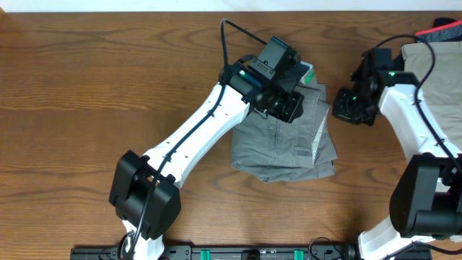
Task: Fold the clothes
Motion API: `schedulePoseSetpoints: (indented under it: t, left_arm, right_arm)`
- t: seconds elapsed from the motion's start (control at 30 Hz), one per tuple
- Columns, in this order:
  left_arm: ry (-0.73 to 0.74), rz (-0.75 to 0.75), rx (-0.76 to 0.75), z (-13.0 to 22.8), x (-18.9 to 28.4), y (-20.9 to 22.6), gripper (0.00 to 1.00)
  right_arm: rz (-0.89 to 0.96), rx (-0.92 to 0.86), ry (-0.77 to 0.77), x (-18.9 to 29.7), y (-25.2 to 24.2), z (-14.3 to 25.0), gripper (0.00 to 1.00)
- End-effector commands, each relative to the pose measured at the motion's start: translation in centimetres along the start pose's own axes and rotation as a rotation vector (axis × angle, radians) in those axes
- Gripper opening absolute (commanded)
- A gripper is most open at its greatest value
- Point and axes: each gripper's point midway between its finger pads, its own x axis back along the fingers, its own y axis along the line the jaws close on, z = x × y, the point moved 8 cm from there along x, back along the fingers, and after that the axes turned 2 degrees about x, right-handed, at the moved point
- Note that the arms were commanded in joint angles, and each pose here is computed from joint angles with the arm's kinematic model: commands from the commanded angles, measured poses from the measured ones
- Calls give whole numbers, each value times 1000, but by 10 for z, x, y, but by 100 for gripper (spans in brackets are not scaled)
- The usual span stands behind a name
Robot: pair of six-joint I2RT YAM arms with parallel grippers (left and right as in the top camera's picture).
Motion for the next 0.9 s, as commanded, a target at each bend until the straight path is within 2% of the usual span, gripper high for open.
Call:
schedulePoseSetpoints:
  t: [0.0,0.03,0.1,0.3,0.47,0.77,0.87]
  left_arm:
    - [-4,-76,58,-3,9,26,33]
    - [5,-87,85,-2,13,35,40]
    - [23,-111,140,2,22,52,56]
    - [31,-156,264,6,46,94,68]
    - [28,-174,319,9,58,112,72]
    - [29,-179,332,10,61,116,73]
    - [29,-179,332,10,61,116,73]
  right_arm:
    - [-22,52,16,8,5,2,33]
    - [-16,50,41,8,4,6,38]
    - [-8,48,89,4,4,16,40]
    - [-126,40,134,-11,9,27,40]
    - [-211,59,102,-25,17,28,44]
    - [-203,71,76,-40,19,29,34]
    - [-196,71,65,-48,17,26,34]
